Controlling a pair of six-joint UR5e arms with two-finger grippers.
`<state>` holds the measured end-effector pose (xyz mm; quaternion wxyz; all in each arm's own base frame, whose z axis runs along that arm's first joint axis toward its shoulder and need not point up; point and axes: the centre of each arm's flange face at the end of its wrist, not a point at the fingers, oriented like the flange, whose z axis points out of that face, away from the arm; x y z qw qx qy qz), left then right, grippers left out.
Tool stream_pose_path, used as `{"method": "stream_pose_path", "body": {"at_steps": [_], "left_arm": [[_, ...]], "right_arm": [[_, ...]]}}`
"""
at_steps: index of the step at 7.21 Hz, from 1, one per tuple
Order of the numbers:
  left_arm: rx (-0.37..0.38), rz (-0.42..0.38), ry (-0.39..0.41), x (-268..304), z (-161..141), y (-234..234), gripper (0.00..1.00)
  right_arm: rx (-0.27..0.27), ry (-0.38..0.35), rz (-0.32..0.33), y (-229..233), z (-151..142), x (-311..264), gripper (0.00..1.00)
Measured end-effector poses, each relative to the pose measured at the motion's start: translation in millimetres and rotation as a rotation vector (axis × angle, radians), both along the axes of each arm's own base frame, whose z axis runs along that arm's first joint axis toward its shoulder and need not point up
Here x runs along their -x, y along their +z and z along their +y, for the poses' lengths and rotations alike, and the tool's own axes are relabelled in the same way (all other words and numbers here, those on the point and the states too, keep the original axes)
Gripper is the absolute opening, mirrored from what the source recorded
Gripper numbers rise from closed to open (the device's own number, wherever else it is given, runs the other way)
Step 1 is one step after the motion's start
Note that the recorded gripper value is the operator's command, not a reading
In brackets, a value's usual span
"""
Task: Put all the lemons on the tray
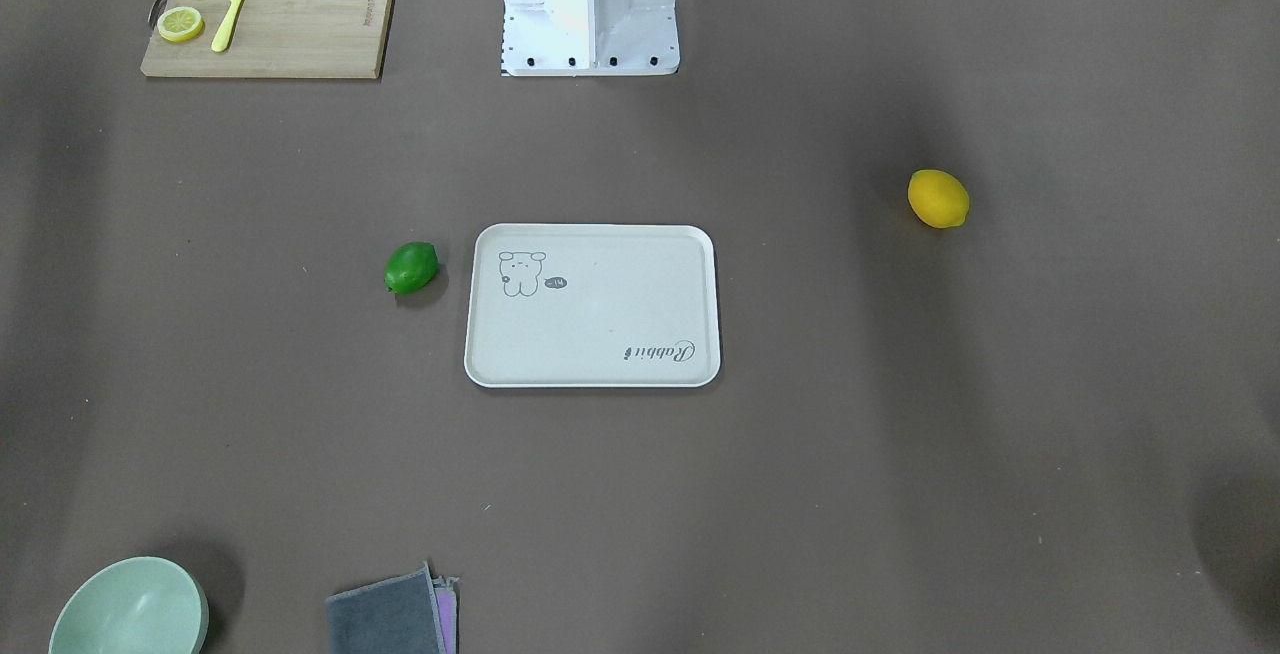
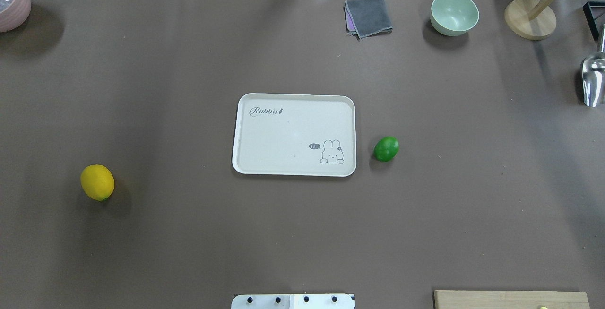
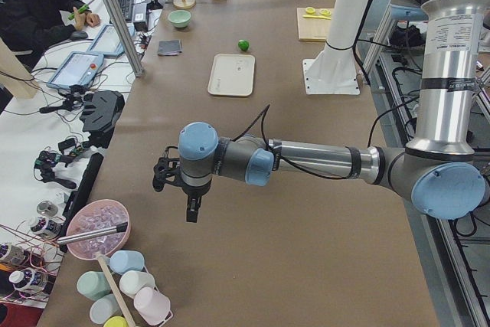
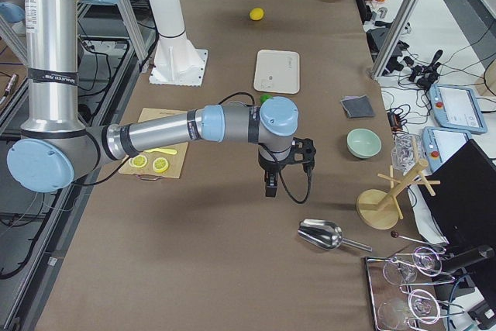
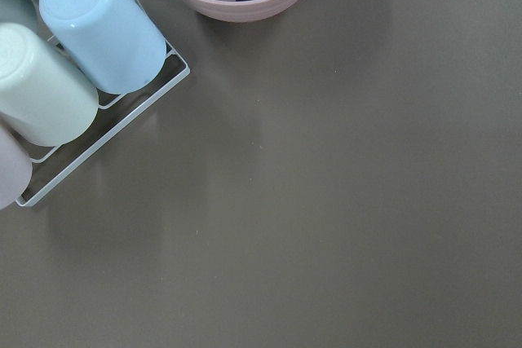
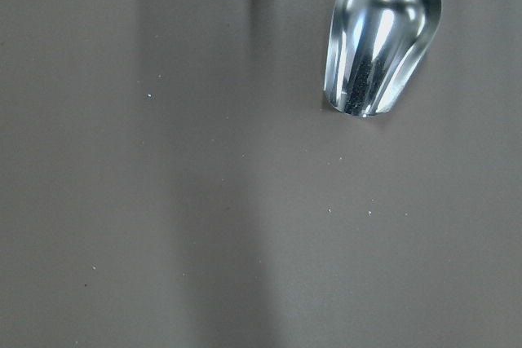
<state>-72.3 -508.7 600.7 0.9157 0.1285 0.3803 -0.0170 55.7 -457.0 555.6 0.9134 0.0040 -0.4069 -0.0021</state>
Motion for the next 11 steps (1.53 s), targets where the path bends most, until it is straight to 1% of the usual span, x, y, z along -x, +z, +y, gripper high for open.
{"method": "stream_pose_path", "body": {"at_steps": [1, 3, 4, 5, 7, 8, 9, 11], "left_arm": [[-0.057, -0.002, -0.003, 0, -1, 4, 0.98], [-0.084, -0.001, -0.005, -1, -13, 12, 0.98], [-0.094, 0.000, -0.004, -2, -17, 10, 0.98], [-0.109, 0.000, -0.003, -2, -18, 3, 0.98], [-0.129, 0.003, -0.007, -4, -22, -10, 0.98], [-0.118, 0.015, -0.018, -10, -25, -17, 0.98], [-0.092, 0.036, -0.035, -22, -28, -25, 0.98], [-0.030, 0.086, -0.080, -51, -33, -46, 0.98]], "right_arm": [[0.001, -0.003, -0.009, 0, -2, 3, 1.00], [-0.014, 0.004, -0.019, -15, -14, 7, 1.00], [-0.035, 0.003, -0.020, -24, -21, 10, 1.00], [-0.070, 0.001, -0.023, -28, -25, 12, 1.00], [-0.171, -0.032, -0.029, -35, -29, 30, 1.00], [-0.194, -0.049, -0.037, -43, -33, 51, 1.00], [-0.184, -0.056, -0.049, -56, -40, 81, 1.00], [-0.155, -0.030, -0.077, -95, -53, 148, 1.00]]}}
